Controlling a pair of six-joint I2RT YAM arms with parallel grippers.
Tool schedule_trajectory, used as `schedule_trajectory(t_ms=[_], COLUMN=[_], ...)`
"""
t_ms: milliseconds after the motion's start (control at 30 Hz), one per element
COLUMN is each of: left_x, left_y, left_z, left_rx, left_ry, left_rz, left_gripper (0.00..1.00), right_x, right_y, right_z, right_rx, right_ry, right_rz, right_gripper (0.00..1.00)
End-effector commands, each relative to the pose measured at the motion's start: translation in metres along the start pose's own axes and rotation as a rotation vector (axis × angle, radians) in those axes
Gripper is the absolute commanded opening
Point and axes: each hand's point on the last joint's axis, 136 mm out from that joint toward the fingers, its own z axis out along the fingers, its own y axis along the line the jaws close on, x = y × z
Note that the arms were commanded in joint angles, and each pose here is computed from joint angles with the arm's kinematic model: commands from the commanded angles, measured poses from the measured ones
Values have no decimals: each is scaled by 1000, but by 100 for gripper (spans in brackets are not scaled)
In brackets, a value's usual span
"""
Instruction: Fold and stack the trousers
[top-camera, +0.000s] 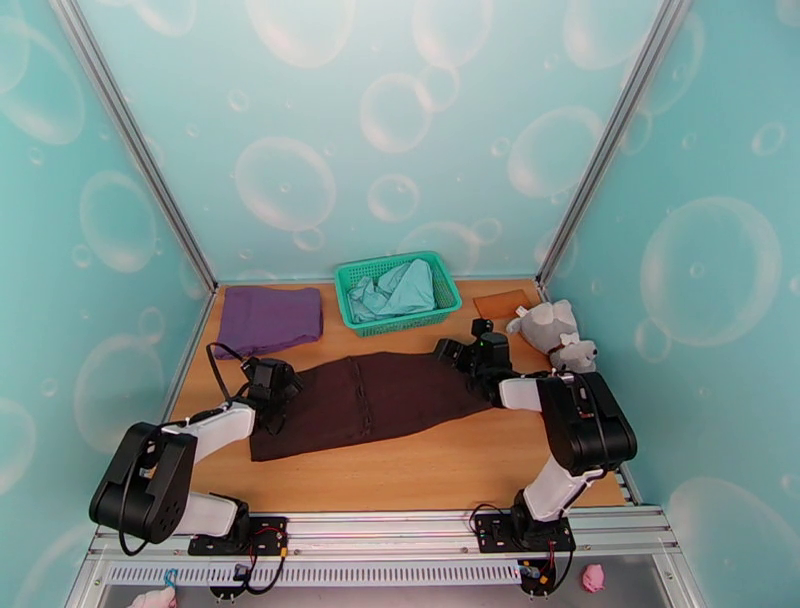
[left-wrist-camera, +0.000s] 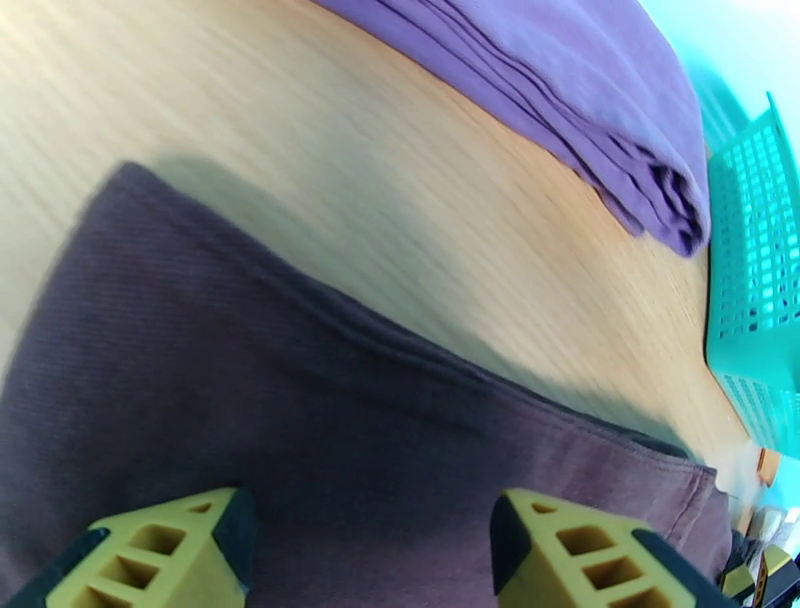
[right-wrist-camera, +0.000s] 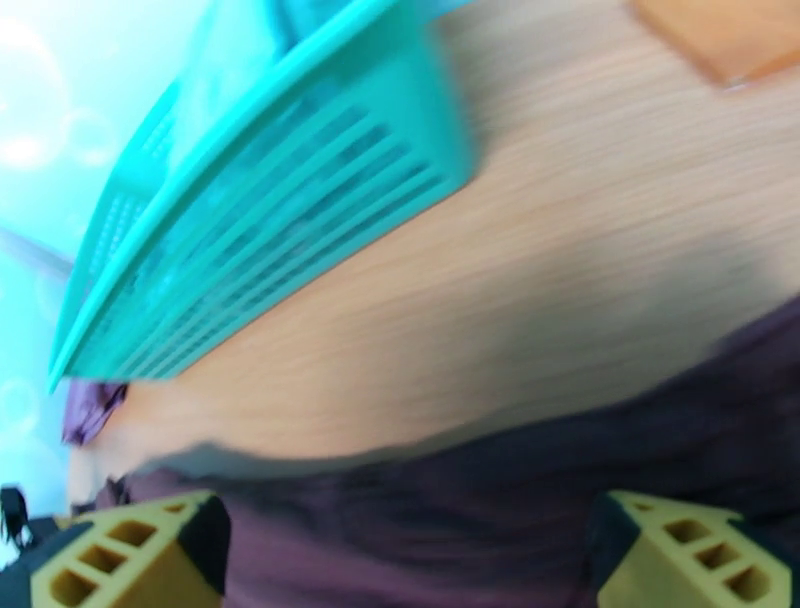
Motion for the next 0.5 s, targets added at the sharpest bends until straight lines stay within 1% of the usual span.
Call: schedule_trajectory(t_ms=[0,67,167,233,267,300,333,367,467], left_x=[8,3,-2,-9,-14,-18,-23,-29,-43], left_y=[41,24,-14,-24,-25,-21,-15,-7,17], left_z=[-3,-6,-17,-31,-40,-48,-55,-61,-71], left_rx=[-137,-63,80,80,60,14,-38,-108,-287], left_ry=[18,20,44,29,17,7,1,-3,13], left_rz=[38,96,190,230,251,273,290,314,391], left_gripper=[67,68,70,70,72,75,84,99,99], right_x=[-8,-15,-24,-23,-18,-12,-5,5,34], right_y=[-14,0,32,55,62,70,75,80,94], right_z=[-14,-22,-43,-57,-62,-66,-68,-69,-71], right_rx=[82,51,-18,-56,-59,-71,-80,-101,-192], right_ry=[-43,-74,-134,-144,-128,-109,-85,-53,-5], right_rz=[-42,-69,-127,-172,-186,-201,-211,-227,-267], right_gripper=[99,99,99,99,99,99,99,99,99])
